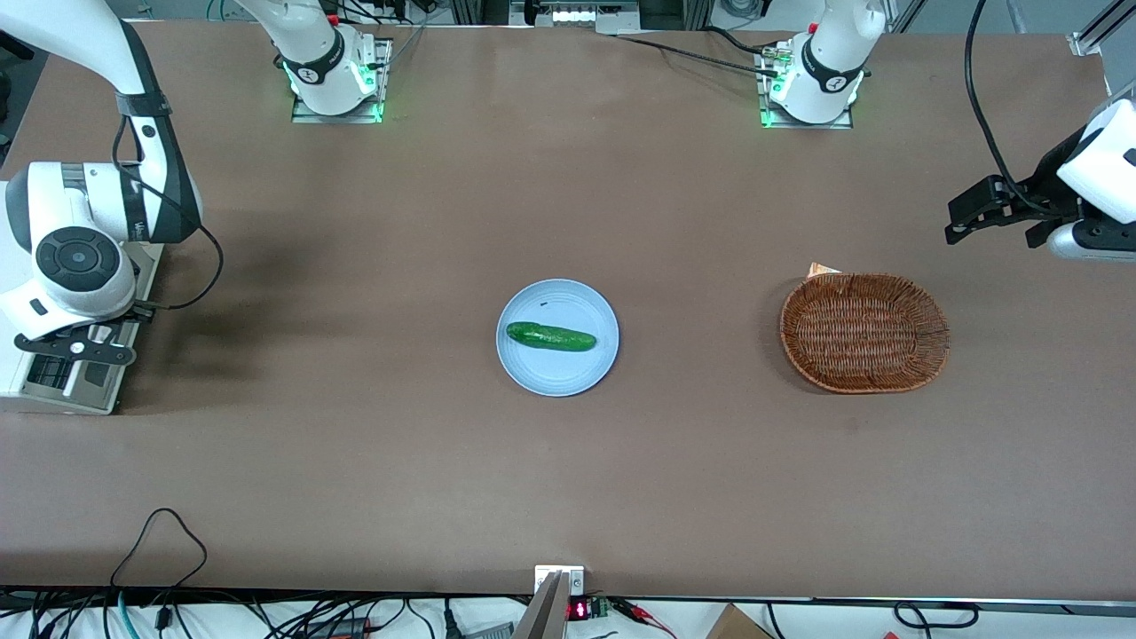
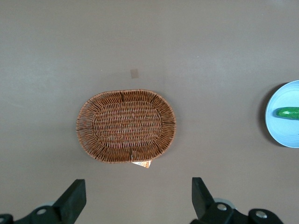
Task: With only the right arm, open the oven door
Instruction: 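Pull the handle with the right gripper, swinging the door down open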
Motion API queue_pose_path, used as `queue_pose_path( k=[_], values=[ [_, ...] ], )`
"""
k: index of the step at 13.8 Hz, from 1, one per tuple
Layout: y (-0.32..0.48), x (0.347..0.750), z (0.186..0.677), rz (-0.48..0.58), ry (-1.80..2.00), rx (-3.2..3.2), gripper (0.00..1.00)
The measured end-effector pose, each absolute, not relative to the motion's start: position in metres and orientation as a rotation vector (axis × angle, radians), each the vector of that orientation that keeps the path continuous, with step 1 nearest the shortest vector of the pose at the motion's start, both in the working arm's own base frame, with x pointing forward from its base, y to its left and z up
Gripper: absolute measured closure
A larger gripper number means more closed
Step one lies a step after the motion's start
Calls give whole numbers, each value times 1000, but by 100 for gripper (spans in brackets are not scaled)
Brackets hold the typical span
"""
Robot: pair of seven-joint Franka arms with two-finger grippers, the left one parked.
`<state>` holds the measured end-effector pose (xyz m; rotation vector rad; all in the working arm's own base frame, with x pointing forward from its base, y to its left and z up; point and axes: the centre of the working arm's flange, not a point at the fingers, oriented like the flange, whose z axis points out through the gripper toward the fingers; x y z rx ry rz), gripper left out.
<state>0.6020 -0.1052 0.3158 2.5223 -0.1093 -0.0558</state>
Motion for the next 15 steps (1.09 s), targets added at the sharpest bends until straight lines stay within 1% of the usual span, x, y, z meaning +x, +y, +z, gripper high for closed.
queue_pose_path(
  k=[5,15],
  values=[
    [-91,601,306,-39,-112,2578,99],
    [-70,602,281,-45,-79,2616,99]
  ],
)
